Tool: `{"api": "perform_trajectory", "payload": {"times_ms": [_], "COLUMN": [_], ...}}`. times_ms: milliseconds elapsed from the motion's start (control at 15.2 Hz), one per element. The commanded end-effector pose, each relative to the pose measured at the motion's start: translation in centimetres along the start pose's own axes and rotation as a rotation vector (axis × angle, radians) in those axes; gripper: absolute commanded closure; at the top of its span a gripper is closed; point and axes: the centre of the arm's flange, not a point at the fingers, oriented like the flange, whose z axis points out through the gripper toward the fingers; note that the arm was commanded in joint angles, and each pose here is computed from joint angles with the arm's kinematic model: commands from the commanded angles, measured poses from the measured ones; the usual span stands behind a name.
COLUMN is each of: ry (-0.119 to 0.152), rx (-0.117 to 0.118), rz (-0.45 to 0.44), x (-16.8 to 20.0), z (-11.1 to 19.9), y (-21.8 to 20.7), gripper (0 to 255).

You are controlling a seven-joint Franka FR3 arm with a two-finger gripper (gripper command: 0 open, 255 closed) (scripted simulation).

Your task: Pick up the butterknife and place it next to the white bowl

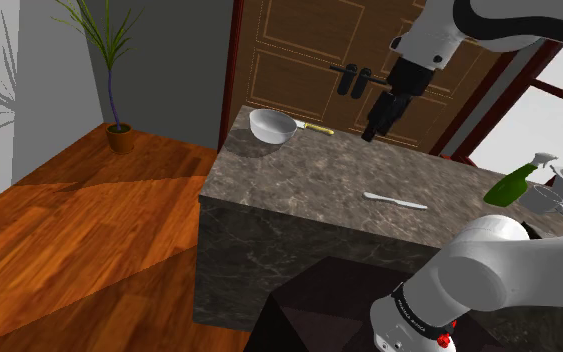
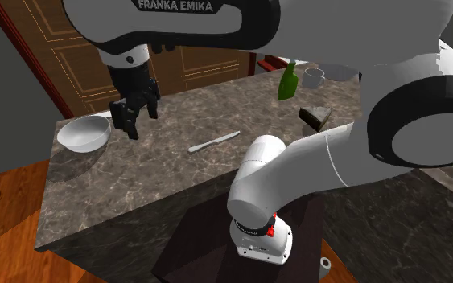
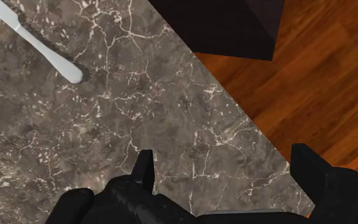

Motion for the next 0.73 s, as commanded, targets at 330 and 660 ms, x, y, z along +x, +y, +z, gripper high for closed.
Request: {"api": "perform_trajectory", "payload": {"times_ms": [330, 660], "ry": [-0.013, -0.025], "rx": [-0.008, -0.015], "rz": [-0.142, -0.284], "x": [-3.1, -5.7], "z": [3.7, 7.3], "y": [4.2, 8.8], "gripper": [0, 0]}}
